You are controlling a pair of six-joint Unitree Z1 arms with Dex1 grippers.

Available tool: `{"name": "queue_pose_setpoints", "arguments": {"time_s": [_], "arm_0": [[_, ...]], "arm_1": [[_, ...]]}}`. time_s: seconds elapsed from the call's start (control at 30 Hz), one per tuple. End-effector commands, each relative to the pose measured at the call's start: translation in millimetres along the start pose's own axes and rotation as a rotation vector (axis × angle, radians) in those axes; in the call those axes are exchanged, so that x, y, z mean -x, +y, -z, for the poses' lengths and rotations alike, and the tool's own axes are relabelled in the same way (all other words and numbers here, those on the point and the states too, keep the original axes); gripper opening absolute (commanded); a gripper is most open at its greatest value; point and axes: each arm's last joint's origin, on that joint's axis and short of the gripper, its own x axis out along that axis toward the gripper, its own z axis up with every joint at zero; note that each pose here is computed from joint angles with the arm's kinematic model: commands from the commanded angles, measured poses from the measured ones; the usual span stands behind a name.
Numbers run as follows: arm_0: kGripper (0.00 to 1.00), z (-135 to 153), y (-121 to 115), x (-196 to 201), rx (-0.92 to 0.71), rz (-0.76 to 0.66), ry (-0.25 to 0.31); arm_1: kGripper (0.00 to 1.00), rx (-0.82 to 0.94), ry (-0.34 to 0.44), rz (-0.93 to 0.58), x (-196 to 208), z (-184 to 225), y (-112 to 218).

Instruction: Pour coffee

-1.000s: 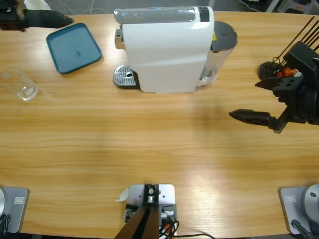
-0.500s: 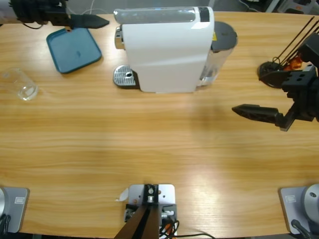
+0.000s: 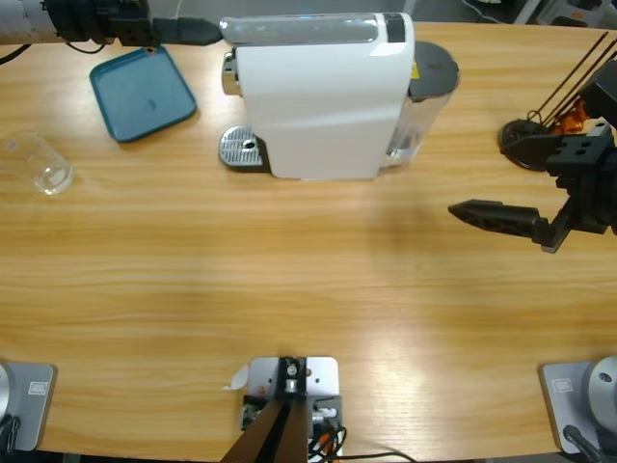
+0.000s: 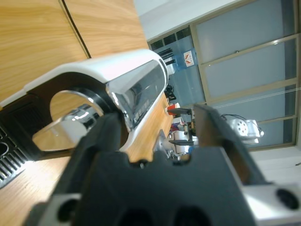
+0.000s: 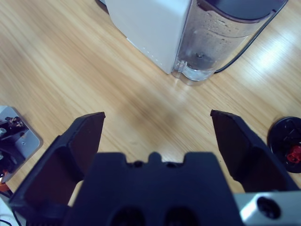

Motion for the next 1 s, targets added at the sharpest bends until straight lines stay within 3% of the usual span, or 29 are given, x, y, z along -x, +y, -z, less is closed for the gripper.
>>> {"name": "queue_pose_setpoints", "arguments": {"time_s": [0.03, 0.07, 0.13, 0.57, 1.0], "arm_0": [[0.177, 2, 23, -10, 0.051, -0.016, 0.02], [0.174, 2, 25, -11, 0.056, -0.018, 0.024], [0.025, 3, 30, -13, 0.067, -0.023, 0.03], [0.0, 3, 22, -9, 0.039, -0.008, 0.016], [0.0, -12, -38, 16, -0.052, 0.06, -0.069]], "arm_1": [[1.0, 0.006, -0.01, -0.002, 4, 11, -1], [1.0, 0.006, -0.011, -0.002, 5, 11, -1], [1.0, 0.005, -0.013, -0.002, 5, 11, -1], [1.0, 0.006, -0.013, -0.003, 5, 12, -1], [1.0, 0.006, -0.022, 0.006, 6, 13, -1]]}}
